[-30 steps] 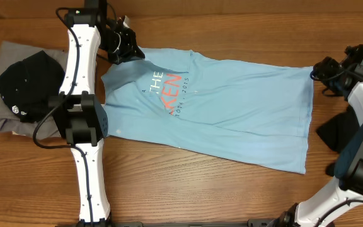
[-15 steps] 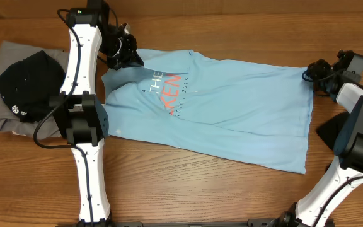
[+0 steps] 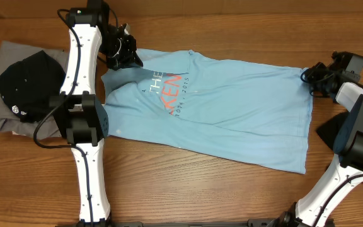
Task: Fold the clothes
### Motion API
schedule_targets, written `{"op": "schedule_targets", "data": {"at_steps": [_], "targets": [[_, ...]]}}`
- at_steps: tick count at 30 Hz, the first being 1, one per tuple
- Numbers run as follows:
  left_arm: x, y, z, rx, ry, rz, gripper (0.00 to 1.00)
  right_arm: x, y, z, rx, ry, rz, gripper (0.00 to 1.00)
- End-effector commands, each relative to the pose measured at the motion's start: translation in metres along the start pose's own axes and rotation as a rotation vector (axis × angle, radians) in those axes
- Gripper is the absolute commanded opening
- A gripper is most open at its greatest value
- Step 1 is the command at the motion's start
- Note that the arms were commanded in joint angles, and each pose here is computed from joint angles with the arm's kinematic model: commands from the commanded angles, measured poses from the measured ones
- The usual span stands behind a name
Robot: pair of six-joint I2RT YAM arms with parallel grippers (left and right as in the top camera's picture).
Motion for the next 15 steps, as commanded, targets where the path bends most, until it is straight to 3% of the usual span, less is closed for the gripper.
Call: {"op": "schedule_targets", "data": {"at_steps": [1,10,15], "targets": [[-0.003,0.000,0.002,-0.006,-0.037,0.002,0.04,0.017,0.009,0.011,-0.018,0.043,0.053,0.13],[0.001,0.018,0.002,-0.022,-0.035,0.005,0.04,0.056,0.076,0.032,-0.118,0.118,0.043,0.11],[0.009,0.037,-0.009,0.005,-0.024,0.044,0.04,0.061,0.103,0.025,-0.091,0.098,0.007,0.08]]}}
Point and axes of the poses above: each gripper's point midway between its finger pads, its own y axis back along the fingers, its own x axis along the line the jaws close on, z = x × y, the point moved 5 cm from there along y, back along the fingers, and after that the axes turned 14 degrees about -y, right-handed, at the moved point
